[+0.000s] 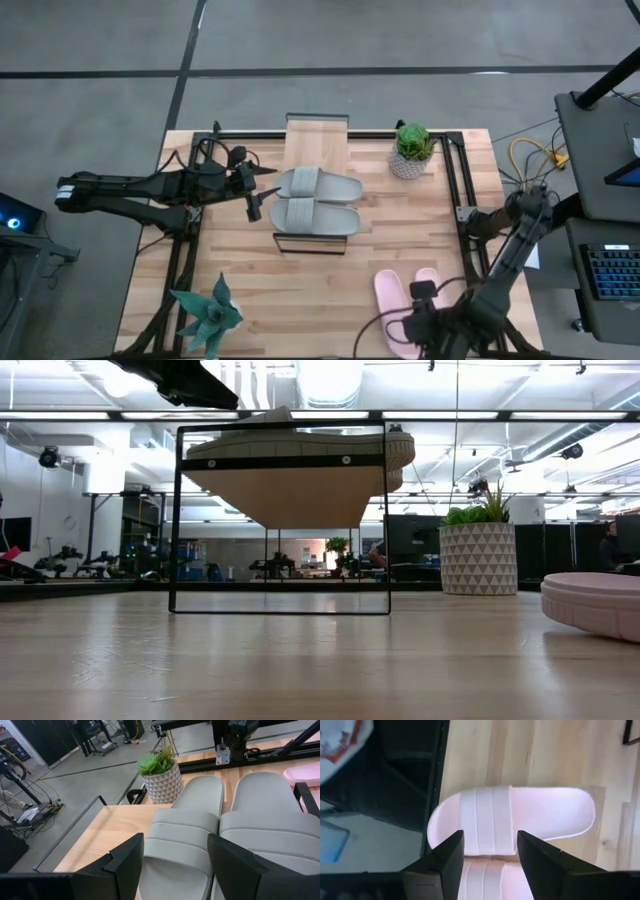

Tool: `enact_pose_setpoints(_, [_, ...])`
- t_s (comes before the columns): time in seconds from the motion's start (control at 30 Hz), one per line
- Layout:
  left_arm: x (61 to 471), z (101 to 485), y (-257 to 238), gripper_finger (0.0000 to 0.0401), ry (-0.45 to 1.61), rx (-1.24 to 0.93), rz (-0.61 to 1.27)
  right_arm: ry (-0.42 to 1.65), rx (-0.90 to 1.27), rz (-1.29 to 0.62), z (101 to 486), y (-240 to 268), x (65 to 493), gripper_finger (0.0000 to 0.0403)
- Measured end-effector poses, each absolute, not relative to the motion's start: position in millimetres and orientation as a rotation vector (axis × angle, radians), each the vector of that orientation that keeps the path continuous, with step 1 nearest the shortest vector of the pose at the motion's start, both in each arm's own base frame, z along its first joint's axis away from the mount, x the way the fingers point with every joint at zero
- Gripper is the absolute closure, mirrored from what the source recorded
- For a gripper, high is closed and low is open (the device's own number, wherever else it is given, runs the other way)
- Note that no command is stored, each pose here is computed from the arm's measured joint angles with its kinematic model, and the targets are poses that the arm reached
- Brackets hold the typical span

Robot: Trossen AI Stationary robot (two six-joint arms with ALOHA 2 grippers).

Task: Pick and place slides into the shelf
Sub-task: Put the left pink slide on the shelf

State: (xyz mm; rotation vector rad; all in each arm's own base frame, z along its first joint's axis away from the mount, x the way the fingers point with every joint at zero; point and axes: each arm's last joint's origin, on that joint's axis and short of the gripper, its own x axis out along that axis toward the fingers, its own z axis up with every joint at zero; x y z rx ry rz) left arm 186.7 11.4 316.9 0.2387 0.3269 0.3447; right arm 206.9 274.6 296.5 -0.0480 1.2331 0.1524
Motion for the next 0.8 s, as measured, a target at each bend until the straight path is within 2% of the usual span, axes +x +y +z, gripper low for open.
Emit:
enact_pose_setpoints(0.37, [187,317,11,0.0197,0.326,0.238,0.345,1.328,-0.151,0.086,249,294,219,0.0234])
enact_pose_setpoints(0.67, [187,317,11,0.0197,0.322,0.238,0.345,1.294,-0.070,-0.015,248,291,226,0.0245])
enact_pose_setpoints(0.8, [187,317,11,0.0197,0.321,0.238,0.345,1.255,-0.028,0.005,248,295,229,0.0253])
